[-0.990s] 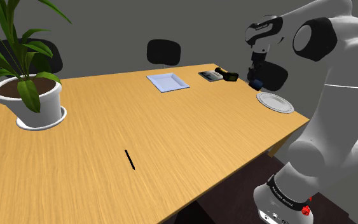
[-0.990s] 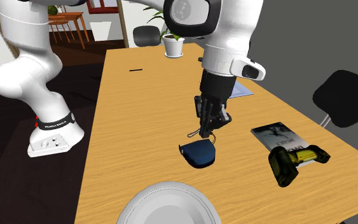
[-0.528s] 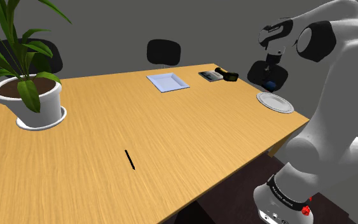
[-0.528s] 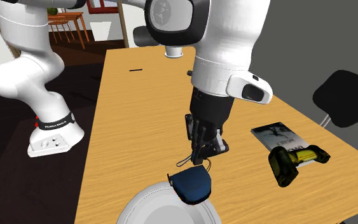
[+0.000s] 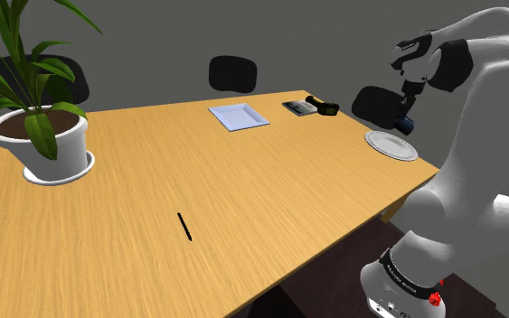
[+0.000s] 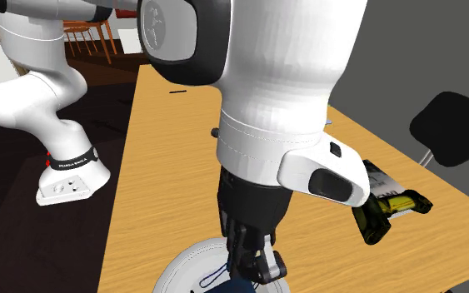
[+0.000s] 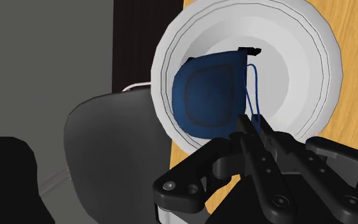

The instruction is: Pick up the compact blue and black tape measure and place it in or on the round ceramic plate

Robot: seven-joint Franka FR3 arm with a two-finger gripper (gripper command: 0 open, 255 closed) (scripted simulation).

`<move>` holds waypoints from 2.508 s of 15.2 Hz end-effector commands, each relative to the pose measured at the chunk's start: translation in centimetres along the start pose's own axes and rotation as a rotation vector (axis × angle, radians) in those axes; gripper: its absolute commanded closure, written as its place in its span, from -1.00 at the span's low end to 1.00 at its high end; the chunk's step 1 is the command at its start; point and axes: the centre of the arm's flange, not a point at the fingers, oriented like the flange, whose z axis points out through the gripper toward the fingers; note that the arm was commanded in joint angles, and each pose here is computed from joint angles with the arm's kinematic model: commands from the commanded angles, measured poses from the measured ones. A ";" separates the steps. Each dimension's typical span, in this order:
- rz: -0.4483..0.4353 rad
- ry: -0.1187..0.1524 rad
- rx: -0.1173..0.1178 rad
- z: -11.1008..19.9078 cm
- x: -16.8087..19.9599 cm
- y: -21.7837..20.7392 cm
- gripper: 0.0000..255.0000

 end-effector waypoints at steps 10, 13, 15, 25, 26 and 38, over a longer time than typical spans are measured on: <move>-0.002 0.000 0.000 5.4 0.2 0.6 1.00; -0.002 0.000 0.000 6.9 0.5 0.5 1.00; -0.002 0.000 0.000 8.0 0.7 0.4 1.00; -0.002 0.000 0.000 8.4 0.8 0.3 -1.00; -0.002 0.000 0.000 8.5 1.0 0.4 -1.00; -0.002 0.000 0.000 3.5 0.8 0.4 -1.00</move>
